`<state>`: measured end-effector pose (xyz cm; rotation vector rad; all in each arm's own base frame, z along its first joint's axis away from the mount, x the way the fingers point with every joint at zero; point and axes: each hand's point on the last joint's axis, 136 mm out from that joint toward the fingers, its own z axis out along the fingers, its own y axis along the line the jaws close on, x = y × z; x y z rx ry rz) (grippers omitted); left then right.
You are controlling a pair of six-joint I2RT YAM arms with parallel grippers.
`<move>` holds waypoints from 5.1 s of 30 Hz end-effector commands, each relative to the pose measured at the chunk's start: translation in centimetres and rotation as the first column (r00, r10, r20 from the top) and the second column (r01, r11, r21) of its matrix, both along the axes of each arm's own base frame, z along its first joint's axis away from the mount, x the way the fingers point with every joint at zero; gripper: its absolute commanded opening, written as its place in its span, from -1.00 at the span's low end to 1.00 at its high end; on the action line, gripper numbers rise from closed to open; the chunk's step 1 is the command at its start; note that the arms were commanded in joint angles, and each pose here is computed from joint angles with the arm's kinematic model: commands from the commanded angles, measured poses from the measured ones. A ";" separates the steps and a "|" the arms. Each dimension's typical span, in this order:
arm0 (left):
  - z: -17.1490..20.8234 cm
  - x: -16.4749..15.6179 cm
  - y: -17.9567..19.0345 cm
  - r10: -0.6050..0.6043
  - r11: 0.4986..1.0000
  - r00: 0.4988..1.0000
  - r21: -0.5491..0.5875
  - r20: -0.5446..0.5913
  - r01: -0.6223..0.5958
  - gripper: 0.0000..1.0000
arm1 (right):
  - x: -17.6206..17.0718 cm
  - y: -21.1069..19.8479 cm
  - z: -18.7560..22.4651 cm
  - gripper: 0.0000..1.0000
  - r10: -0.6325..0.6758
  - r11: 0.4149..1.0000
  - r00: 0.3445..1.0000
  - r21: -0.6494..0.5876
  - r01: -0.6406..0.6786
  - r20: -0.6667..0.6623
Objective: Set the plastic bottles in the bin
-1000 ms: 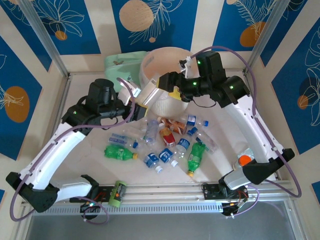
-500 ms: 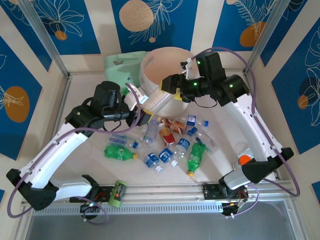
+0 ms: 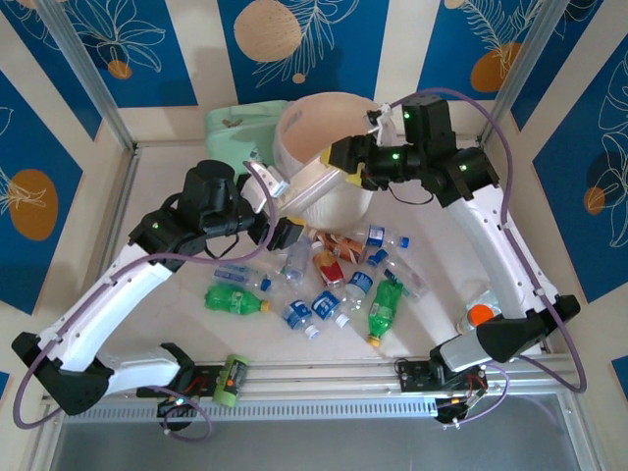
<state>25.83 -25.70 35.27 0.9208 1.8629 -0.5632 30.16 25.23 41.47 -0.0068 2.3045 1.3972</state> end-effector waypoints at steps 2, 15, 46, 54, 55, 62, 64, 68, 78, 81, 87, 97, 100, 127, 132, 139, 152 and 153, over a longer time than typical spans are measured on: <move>5.4 2.4 3.5 0.277 0.949 0.956 -0.182 0.095 -0.257 1.00 | 2.8 -2.0 4.1 0.00 -0.092 0.990 0.992 0.118 0.081 0.091; 3.9 4.8 6.1 0.472 0.809 0.867 -0.314 -0.158 -0.497 1.00 | 13.8 -9.2 3.2 0.00 -0.425 0.899 0.903 0.148 0.413 0.058; -9.0 8.4 14.0 0.627 0.451 0.409 -0.120 -0.663 -0.885 0.78 | 13.3 -7.3 2.0 0.67 -0.372 0.928 0.924 0.074 0.366 0.086; -13.5 12.9 12.7 0.620 0.379 0.287 -0.041 -0.730 -0.925 0.75 | 5.1 -6.3 1.6 0.66 -0.306 0.941 0.927 -0.076 0.329 0.214; -14.2 13.6 12.6 0.624 0.364 0.261 -0.022 -0.736 -0.931 0.75 | 3.9 -6.1 1.2 0.66 -0.294 0.943 0.930 -0.091 0.320 0.221; -18.0 17.5 12.1 0.644 0.275 0.126 0.075 -0.754 -0.959 0.73 | -1.7 -6.5 -2.4 0.66 -0.259 0.942 0.939 -0.154 0.297 0.226; -19.4 18.5 12.0 0.638 0.242 0.079 0.101 -0.766 -0.965 0.72 | -2.5 -6.7 -3.4 0.66 -0.257 0.942 0.943 -0.161 0.293 0.212; -21.2 20.3 11.8 0.630 0.188 0.017 0.131 -0.777 -0.973 0.73 | -3.3 -6.6 -5.1 0.66 -0.240 0.946 0.955 -0.179 0.270 0.174; -24.1 24.1 11.8 0.690 0.133 -0.064 0.213 -0.721 -0.968 0.79 | -5.5 -4.9 -6.9 0.65 -0.170 0.956 0.972 -0.211 0.203 0.164; -25.0 24.3 11.7 0.690 0.127 -0.082 0.231 -0.719 -0.965 0.79 | -5.9 -4.9 -7.3 0.65 -0.165 0.955 0.974 -0.221 0.197 0.157; -27.0 24.5 11.2 0.692 0.135 -0.101 0.265 -0.715 -0.955 0.76 | -6.2 -4.7 -7.2 0.65 -0.160 0.955 0.975 -0.223 0.193 0.156; -29.3 22.8 11.8 0.725 0.115 -0.167 0.356 -0.669 -0.928 0.56 | -6.4 -5.0 -7.2 0.65 -0.161 0.947 0.973 -0.251 0.200 0.168; -29.4 21.8 12.4 0.735 0.097 -0.190 0.378 -0.651 -0.921 0.41 | -6.2 -5.0 -7.1 0.66 -0.161 0.946 0.972 -0.252 0.202 0.172; -28.5 24.7 11.3 0.724 0.031 -0.199 0.320 -0.660 -0.947 0.88 | -5.7 -4.7 -9.1 0.67 -0.162 0.941 0.978 -0.278 0.192 0.128; -30.5 23.7 11.5 0.751 0.018 -0.268 0.424 -0.603 -0.906 0.82 | -5.7 -4.8 -8.4 0.67 -0.161 0.940 0.977 -0.280 0.195 0.140; -32.0 22.2 12.2 0.781 0.019 -0.298 0.497 -0.549 -0.867 0.68 | -6.0 -4.9 -8.2 0.67 -0.161 0.940 0.976 -0.278 0.196 0.145; -27.9 21.1 13.8 0.805 0.021 -0.220 0.396 -0.551 -0.918 0.09 | -6.4 -4.5 -7.3 0.66 -0.147 0.947 0.975 -0.261 0.187 0.164; -27.1 21.1 14.0 0.803 0.023 -0.206 0.374 -0.559 -0.927 0.08 | -6.4 -4.4 -7.2 0.66 -0.142 0.949 0.976 -0.259 0.183 0.167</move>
